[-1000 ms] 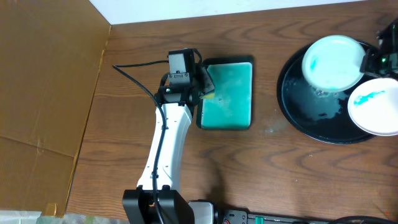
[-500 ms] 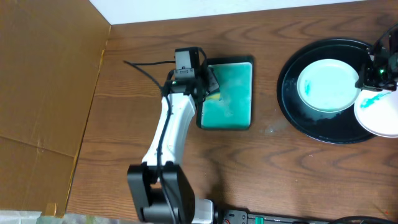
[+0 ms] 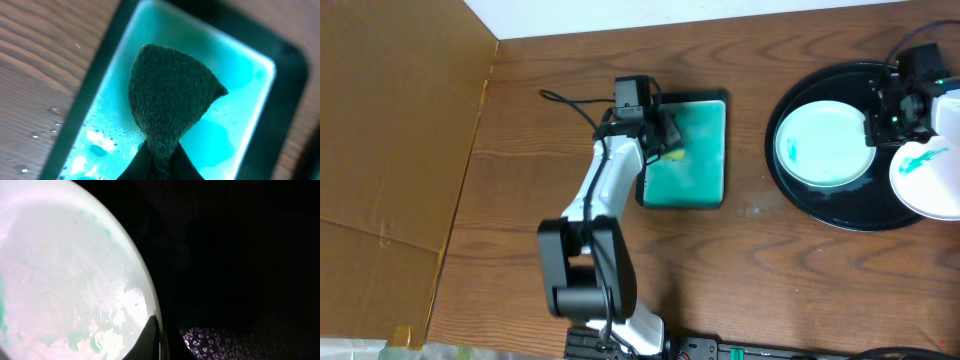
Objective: Clean dirty plates on tray and stack at the side
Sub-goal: 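Dip the sponge into the soapy water with the left gripper, then scrub the plate held by the right gripper with the left sponge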
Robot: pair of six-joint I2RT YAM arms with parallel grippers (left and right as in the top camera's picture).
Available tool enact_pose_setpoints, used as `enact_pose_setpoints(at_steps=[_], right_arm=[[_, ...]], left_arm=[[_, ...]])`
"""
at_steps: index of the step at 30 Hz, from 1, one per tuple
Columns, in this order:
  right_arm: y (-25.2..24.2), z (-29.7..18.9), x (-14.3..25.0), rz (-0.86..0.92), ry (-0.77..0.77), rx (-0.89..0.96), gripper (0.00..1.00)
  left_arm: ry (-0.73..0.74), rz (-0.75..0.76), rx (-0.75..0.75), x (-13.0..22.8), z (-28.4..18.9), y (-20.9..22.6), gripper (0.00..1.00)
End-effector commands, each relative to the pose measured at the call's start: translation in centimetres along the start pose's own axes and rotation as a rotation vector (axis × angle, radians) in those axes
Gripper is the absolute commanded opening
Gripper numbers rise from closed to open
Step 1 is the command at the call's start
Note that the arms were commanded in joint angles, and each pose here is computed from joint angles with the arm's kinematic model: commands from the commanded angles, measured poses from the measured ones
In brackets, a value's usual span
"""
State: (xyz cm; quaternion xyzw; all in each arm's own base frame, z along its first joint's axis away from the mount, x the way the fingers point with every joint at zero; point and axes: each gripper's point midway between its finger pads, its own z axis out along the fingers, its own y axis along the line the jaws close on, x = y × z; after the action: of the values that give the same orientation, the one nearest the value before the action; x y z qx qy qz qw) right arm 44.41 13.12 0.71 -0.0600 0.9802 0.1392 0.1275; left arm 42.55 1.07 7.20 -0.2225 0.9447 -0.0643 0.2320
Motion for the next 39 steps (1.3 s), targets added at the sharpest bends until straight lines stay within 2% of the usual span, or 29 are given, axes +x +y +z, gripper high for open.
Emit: enact_pose_setpoints(at_steps=[1, 7, 12, 16, 21, 25, 29, 34, 39], right_arm=[[0.1, -0.5, -0.3, -0.035, -0.019, 0.061, 0.01], [0.1, -0.5, -0.3, -0.020, -0.019, 0.061, 0.01], [0.1, -0.5, -0.3, -0.020, -0.019, 0.061, 0.01], [0.1, -0.5, -0.3, -0.020, -0.018, 0.061, 0.01], [0.1, -0.4, -0.1, -0.019, -0.012, 0.062, 0.01], [0.0, -0.4, 0.0, -0.018, -0.006, 0.062, 0.01], [0.0, -0.3, 0.0, -0.018, -0.006, 0.062, 0.01], [0.0, -0.3, -0.1, -0.018, -0.010, 0.061, 0.01], [0.0, -0.3, -0.1, -0.001, -0.011, 0.061, 0.01]], left_arm=[[0.036, 0.005, -0.002, 1.0, 1.7, -0.3, 0.07], [0.041, 0.015, 0.001, 1.4, 4.7, -0.6, 0.08], [0.095, 0.016, -0.025, 3.0, 7.4, 0.1, 0.07], [0.103, 0.034, -0.032, 3.2, 7.7, 0.4, 0.08], [0.039, 0.067, 0.000, 1.4, 4.9, -0.6, 0.07], [-0.049, 0.071, 0.044, -0.8, 0.6, -2.0, 0.07], [-0.099, 0.080, 0.150, -1.8, -3.4, -4.0, 0.07], [-0.077, 0.128, 0.355, -0.7, -6.7, -8.4, 0.07], [-0.017, 0.131, 0.421, 1.9, -6.9, -12.1, 0.07]])
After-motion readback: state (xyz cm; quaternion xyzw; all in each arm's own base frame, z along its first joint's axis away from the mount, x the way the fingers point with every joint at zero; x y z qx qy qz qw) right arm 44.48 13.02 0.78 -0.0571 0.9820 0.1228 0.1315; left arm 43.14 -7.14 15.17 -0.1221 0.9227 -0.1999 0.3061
